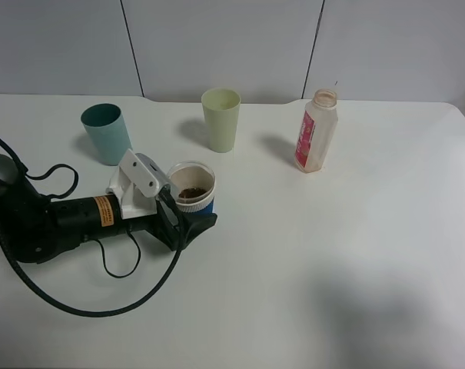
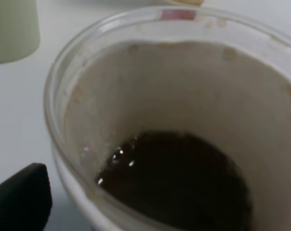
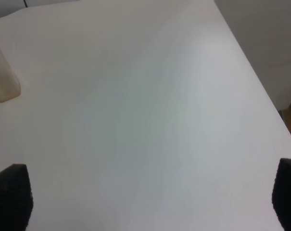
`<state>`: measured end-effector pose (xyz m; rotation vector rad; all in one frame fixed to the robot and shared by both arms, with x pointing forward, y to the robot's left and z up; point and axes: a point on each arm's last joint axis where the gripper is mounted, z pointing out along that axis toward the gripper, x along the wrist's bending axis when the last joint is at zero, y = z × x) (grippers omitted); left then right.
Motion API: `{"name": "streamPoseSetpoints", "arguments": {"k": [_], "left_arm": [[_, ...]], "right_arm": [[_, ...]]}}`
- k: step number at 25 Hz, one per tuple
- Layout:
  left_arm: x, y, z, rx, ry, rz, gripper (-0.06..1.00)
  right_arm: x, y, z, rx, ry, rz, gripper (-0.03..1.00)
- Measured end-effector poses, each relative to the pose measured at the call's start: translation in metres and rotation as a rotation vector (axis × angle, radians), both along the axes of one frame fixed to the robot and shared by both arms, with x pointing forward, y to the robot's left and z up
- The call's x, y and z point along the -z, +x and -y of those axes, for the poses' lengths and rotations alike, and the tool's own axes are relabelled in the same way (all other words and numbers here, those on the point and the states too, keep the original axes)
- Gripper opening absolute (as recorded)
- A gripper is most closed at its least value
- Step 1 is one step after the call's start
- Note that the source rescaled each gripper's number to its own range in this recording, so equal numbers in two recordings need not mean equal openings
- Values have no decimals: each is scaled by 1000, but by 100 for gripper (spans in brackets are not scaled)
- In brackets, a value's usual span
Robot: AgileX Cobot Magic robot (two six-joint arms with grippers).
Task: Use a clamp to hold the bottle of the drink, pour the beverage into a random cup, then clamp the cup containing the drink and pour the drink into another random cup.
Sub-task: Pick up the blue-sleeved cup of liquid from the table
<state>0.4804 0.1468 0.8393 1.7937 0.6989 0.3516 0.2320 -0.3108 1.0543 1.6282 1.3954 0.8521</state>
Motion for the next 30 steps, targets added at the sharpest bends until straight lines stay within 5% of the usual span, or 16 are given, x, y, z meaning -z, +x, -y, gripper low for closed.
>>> {"name": "streamPoseSetpoints", "arguments": {"k": [10, 16, 26, 30], "left_arm": [[4, 6, 4, 19, -2, 9, 93], [7, 6, 4, 23, 4, 4, 67], [2, 18, 10, 28, -15, 48, 61], [1, 18, 12, 43, -18, 51, 36]], "right_arm": [[0, 0, 0, 0, 0, 0, 100], [0, 0, 0, 0, 0, 0, 100], [0, 0, 0, 0, 0, 0, 100], [0, 0, 0, 0, 0, 0, 100]]}}
